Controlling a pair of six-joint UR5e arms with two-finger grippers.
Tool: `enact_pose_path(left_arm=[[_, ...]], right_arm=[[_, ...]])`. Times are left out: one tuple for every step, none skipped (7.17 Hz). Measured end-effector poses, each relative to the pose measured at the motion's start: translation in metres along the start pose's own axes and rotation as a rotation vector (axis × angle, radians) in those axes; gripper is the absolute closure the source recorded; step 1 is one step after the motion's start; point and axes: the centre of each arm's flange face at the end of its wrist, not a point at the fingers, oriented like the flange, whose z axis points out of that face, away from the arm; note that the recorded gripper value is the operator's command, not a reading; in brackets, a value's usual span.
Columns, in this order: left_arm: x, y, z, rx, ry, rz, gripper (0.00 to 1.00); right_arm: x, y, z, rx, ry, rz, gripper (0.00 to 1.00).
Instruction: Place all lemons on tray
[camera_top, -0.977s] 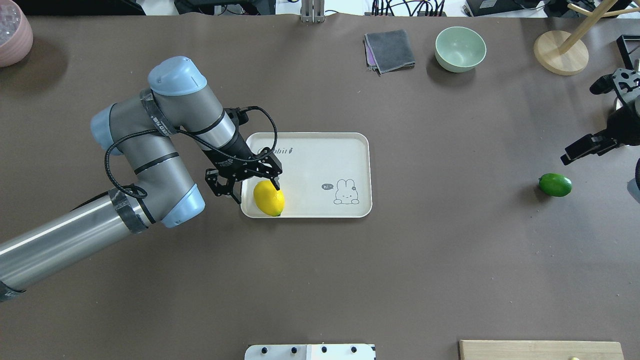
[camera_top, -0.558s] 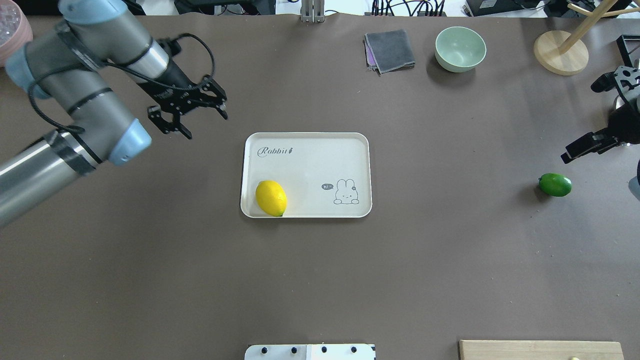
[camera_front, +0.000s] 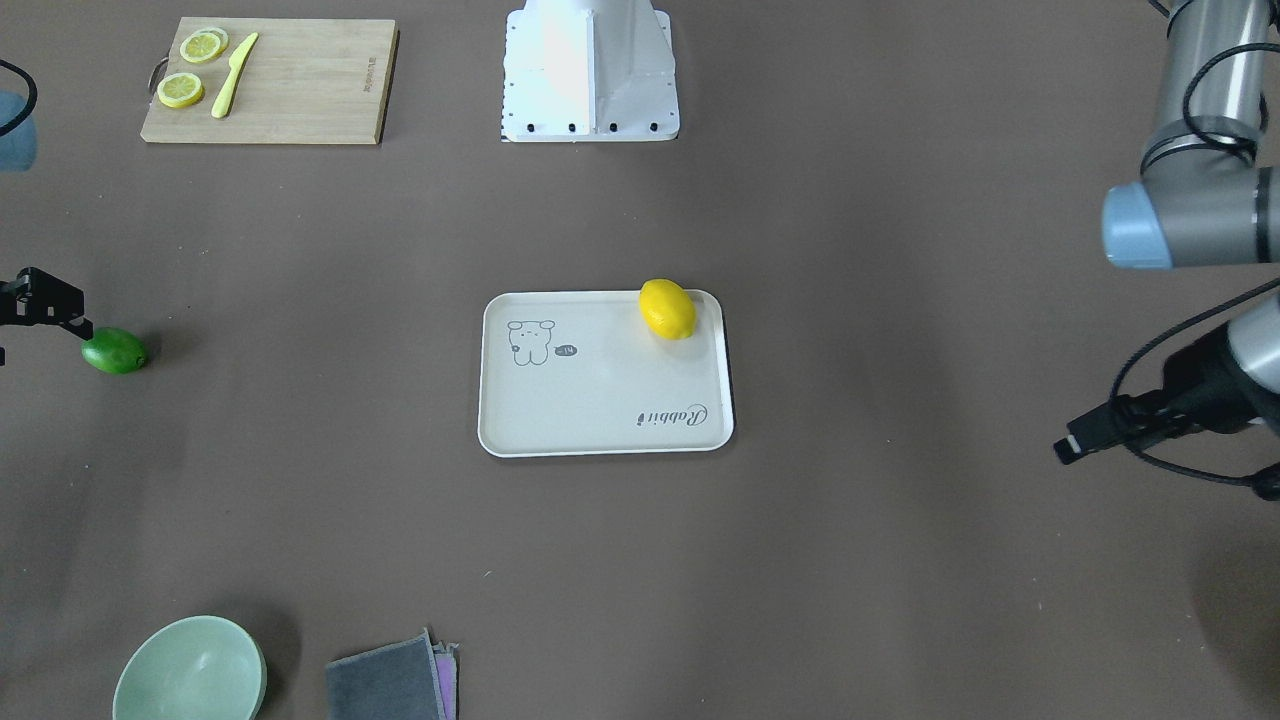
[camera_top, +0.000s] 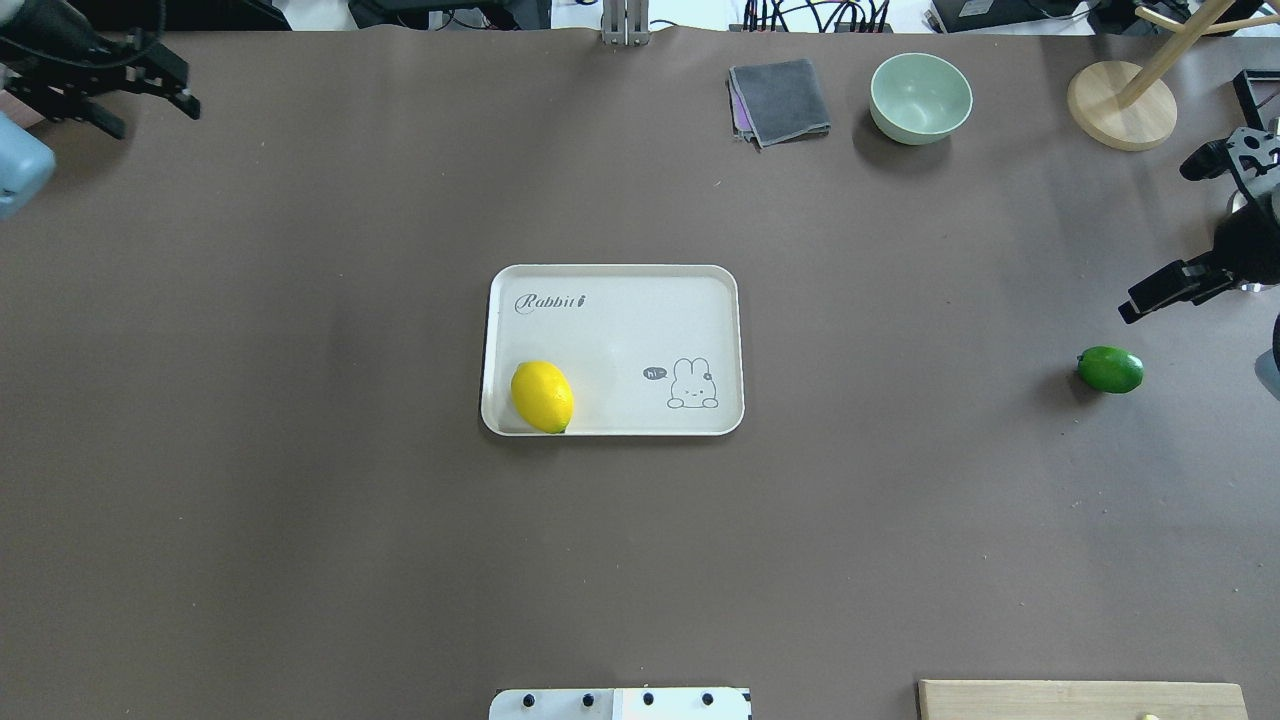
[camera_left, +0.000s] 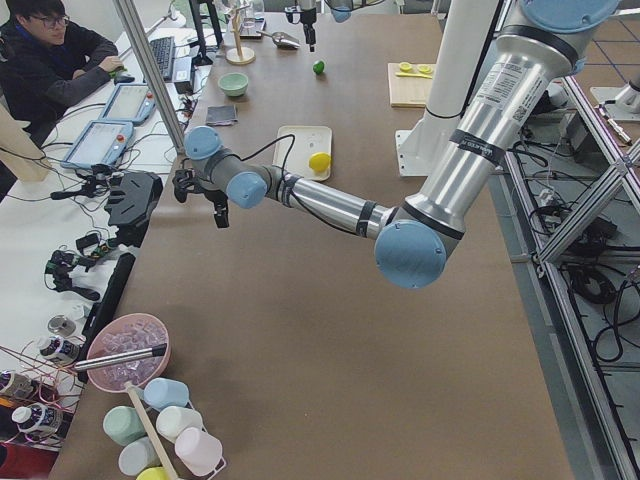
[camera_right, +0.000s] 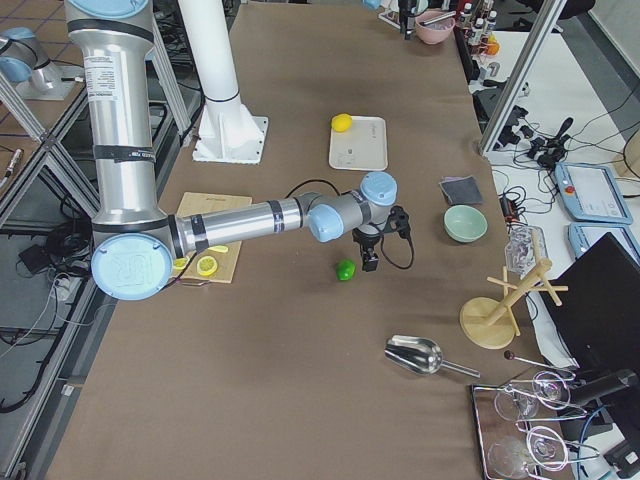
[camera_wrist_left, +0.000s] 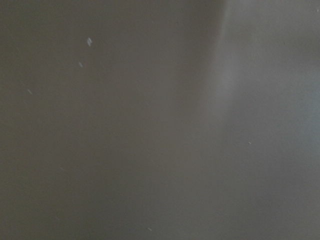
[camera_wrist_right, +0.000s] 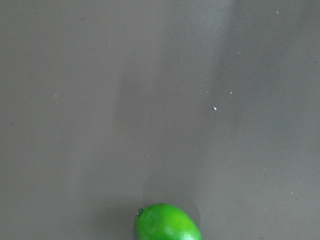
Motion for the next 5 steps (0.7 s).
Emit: enact_pose_path(left_arm=[[-0.043, -0.005, -0.031, -0.019, -0.054, 0.102, 0.02], [-0.087, 0.001, -0.055, -0.049, -0.099, 0.177, 0.02], [-0.129, 0.016, -0.064, -0.080, -0.137, 0.226, 0.02], [-0.148, 0.026, -0.067, -0.098, -0.160, 0.244, 0.02], [-0.155, 0.030, -0.068, -0.106, -0.168, 0.247, 0.02]], right_arm=[[0.001, 0.001, 0.000, 0.000, -0.002, 0.001, 0.00], [0.003, 0.002, -0.002, 0.001, -0.004, 0.005, 0.00], [0.007, 0.005, -0.007, 0.003, -0.018, 0.017, 0.00], [0.009, 0.006, -0.014, 0.007, -0.051, 0.028, 0.00], [0.003, 0.002, -0.021, 0.014, -0.075, 0.041, 0.00]])
